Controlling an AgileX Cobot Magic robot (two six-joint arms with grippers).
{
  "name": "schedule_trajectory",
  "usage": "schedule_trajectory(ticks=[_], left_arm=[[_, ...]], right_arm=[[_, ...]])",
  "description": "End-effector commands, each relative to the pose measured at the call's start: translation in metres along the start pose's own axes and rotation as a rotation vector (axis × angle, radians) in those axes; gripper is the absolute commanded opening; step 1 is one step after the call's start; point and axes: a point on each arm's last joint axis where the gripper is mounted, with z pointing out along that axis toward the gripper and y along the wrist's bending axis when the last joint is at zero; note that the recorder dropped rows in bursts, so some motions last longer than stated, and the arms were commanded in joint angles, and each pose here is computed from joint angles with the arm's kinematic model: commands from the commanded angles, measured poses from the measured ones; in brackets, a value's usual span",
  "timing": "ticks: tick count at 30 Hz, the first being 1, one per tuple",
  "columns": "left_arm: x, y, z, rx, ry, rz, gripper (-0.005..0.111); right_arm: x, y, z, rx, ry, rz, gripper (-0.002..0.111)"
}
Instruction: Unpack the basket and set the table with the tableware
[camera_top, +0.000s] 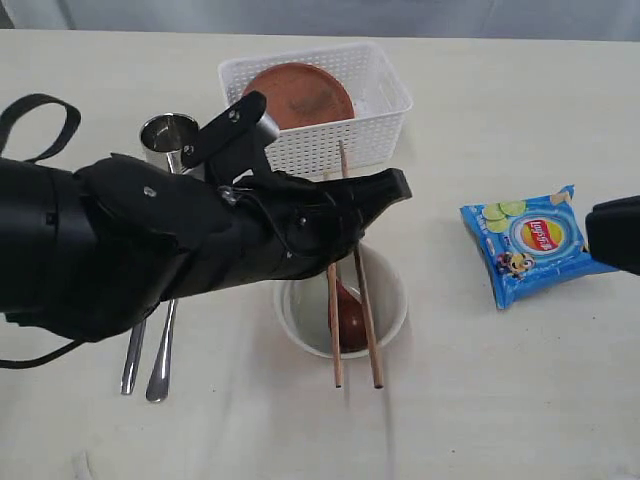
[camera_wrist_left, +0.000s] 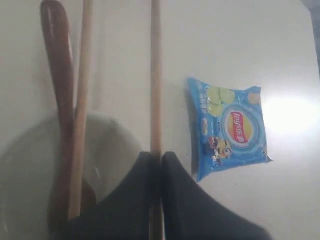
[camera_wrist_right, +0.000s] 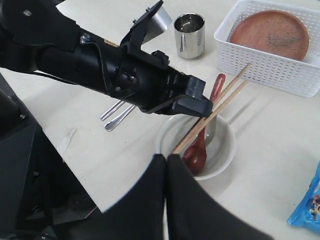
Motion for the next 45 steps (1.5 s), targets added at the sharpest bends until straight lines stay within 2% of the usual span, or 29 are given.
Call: schedule_trajectory(ticks=[1, 5, 9, 16, 20, 33, 45], left_arm=[[0.008, 0.011, 0.012, -0.059, 0.016, 0.021, 0.0], [0.01, 0.018, 0.023, -0.091, 0.028, 0.111, 0.0], [0.008, 0.017, 0.024, -0.077, 0.024, 0.202, 0.0], [0.003, 0.02, 0.025, -0.087, 0.012, 0.185, 0.0], [-0.004, 0.024, 0.027, -0.09, 0.026, 0.121, 0.0], [0.008, 0.037, 0.045, -0.142, 0.091, 0.143, 0.0], [-0.001, 0.015, 0.043, -0.074, 0.062, 0.122, 0.0]], right_arm=[[0.001, 0.0, -0.001, 0.003, 0.0, 0.003, 0.0], [0.001, 0.0, -0.001, 0.003, 0.0, 0.003, 0.0], [0.001, 0.0, -0.001, 0.001, 0.0, 0.012, 0.0], [0.001, 0.0, -0.001, 0.001, 0.0, 0.012, 0.0], [0.001, 0.0, -0.001, 0.001, 0.0, 0.014, 0.0], [0.002, 0.0, -0.001, 0.001, 0.002, 0.02, 0.0], [0.004, 0.0, -0.001, 0.003, 0.03, 0.02, 0.0]])
